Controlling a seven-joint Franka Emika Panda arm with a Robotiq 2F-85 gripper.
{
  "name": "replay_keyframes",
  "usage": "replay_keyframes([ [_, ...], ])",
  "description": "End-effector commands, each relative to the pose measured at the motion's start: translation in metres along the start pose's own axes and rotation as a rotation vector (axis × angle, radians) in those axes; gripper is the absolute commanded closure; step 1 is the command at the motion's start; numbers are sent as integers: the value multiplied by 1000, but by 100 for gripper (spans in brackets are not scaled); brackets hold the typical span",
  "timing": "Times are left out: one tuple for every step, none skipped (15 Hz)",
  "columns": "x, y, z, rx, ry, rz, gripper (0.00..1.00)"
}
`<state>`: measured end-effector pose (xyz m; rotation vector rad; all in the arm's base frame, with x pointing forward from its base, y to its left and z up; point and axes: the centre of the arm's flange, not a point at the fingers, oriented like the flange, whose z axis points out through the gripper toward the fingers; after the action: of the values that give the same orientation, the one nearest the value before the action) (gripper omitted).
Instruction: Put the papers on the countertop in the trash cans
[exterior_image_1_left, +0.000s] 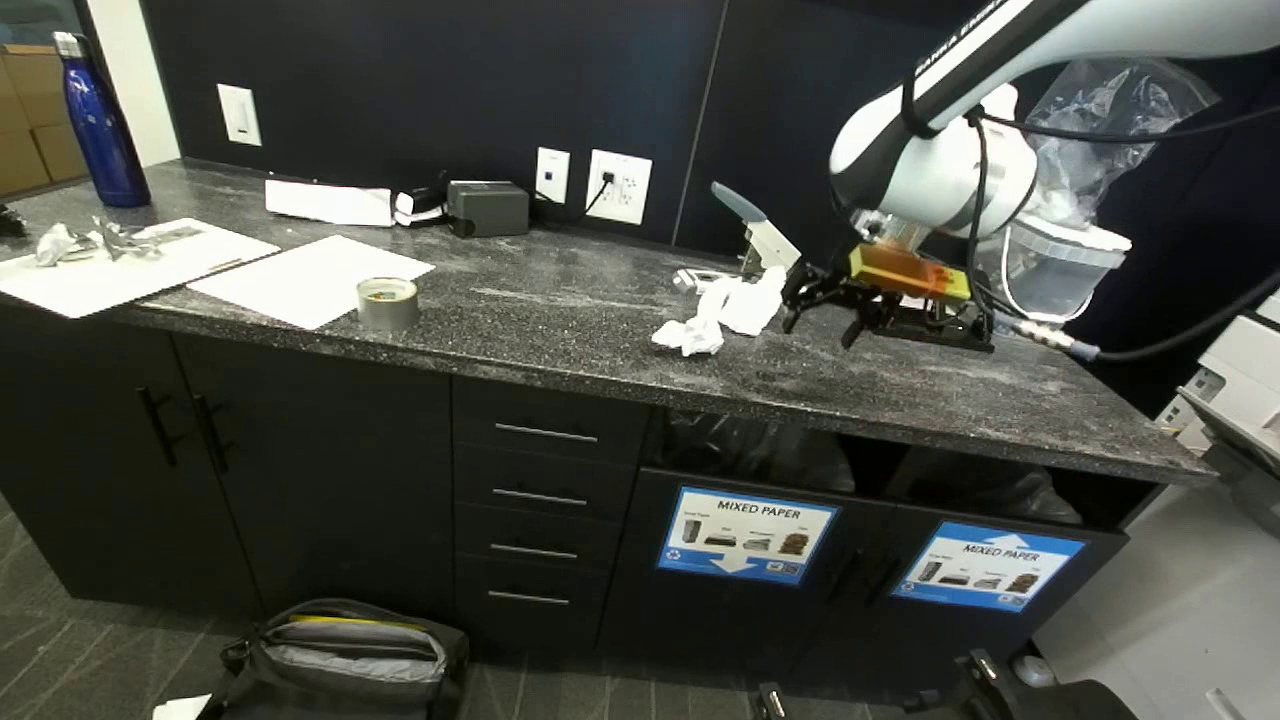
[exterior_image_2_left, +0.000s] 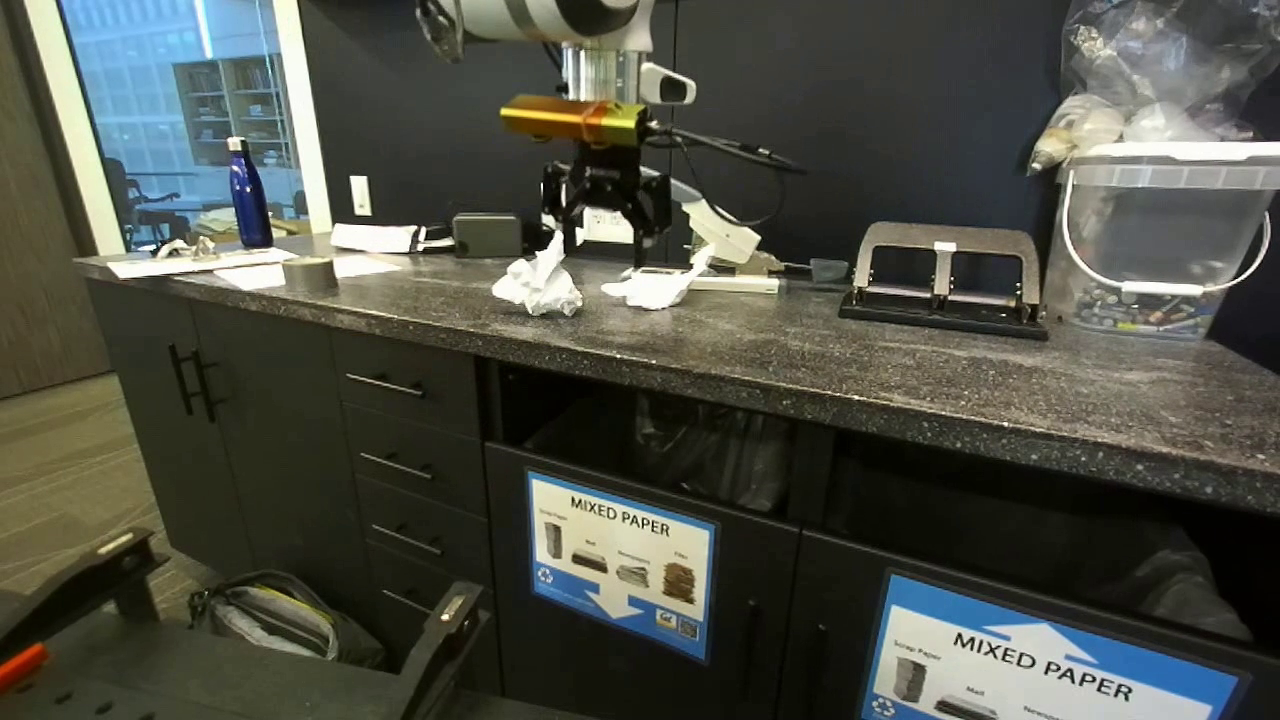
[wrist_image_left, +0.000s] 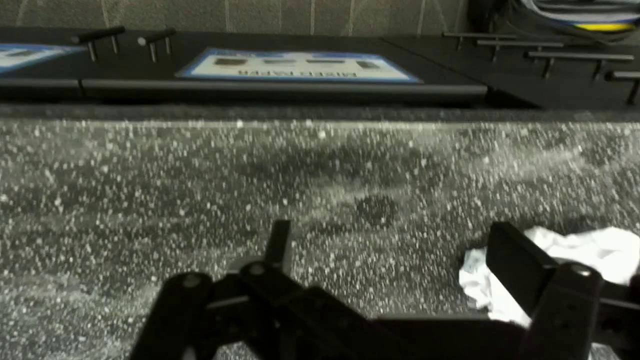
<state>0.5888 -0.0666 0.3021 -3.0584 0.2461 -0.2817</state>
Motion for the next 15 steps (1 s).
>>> replay_keyframes([
  [81, -9, -19, 67, 49, 49, 0],
  [94, -14, -20, 81, 60, 65, 0],
  [112, -23, -16, 96, 64, 62, 0],
  [125, -31, -14, 108, 71, 64, 0],
  [137, -42, -3, 110, 75, 66, 0],
  [148, -51, 7, 105, 71, 66, 0],
  [159, -58, 15, 102, 69, 73, 0],
  [166, -63, 28, 85, 76, 74, 0],
  [173, -65, 42, 67, 83, 77, 0],
  [181, -66, 52, 50, 87, 79, 0],
  [188, -62, 64, 32, 93, 81, 0],
  [195, -59, 73, 16, 102, 88, 0],
  [202, -54, 80, -1, 109, 92, 0],
  [207, -50, 85, -20, 115, 94, 0],
  [209, -45, 92, -45, 121, 90, 0],
])
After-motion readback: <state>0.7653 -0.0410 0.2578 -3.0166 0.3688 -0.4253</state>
